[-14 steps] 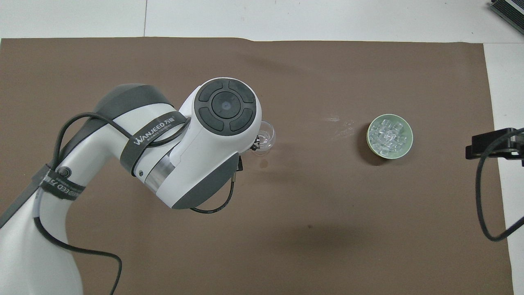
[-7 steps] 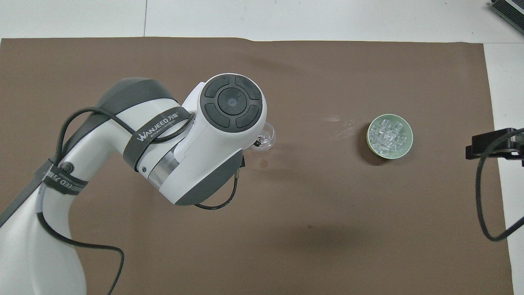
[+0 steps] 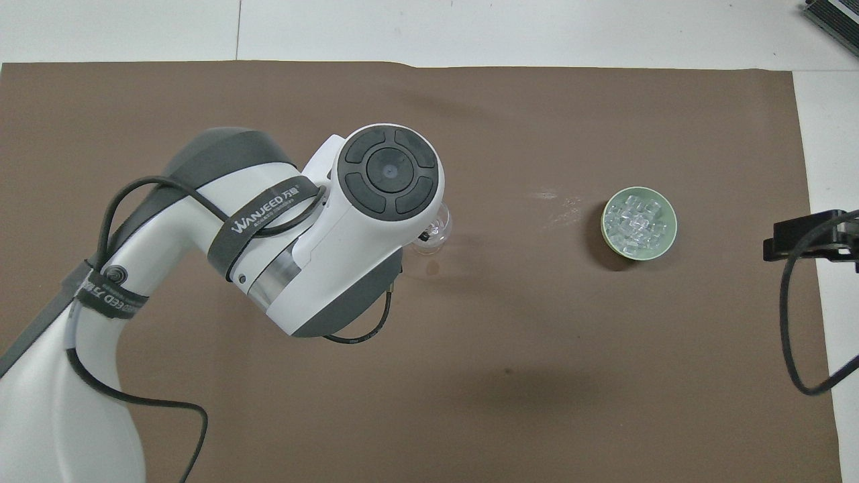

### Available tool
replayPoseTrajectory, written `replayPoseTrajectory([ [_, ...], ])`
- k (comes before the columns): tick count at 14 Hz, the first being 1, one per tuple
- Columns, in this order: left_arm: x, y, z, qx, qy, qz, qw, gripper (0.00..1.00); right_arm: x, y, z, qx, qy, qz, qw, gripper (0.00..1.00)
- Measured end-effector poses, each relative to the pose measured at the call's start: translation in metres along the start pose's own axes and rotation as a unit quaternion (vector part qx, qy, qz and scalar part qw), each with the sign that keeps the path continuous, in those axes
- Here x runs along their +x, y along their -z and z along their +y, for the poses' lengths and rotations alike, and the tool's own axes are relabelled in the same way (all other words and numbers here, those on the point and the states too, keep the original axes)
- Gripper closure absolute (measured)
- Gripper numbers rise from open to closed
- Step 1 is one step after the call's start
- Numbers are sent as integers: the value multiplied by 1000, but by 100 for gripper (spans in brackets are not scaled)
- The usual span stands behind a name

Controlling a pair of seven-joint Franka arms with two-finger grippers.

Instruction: Pour wine and add ice with both arms

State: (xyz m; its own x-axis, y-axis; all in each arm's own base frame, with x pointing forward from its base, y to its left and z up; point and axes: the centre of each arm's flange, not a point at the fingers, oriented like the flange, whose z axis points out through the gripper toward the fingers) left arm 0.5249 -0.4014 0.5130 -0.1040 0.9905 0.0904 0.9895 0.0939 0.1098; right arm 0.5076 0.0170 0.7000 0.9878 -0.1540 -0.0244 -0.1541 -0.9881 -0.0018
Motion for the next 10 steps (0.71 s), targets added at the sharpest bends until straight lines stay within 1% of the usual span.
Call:
replayPoseTrajectory([
  [5,1,1,7,-11,9,12,1000,77,0,0,0,0,0,0,1000,0],
  [10,-4,0,7,-9,9,10,1000,77,0,0,0,0,0,0,1000,0],
])
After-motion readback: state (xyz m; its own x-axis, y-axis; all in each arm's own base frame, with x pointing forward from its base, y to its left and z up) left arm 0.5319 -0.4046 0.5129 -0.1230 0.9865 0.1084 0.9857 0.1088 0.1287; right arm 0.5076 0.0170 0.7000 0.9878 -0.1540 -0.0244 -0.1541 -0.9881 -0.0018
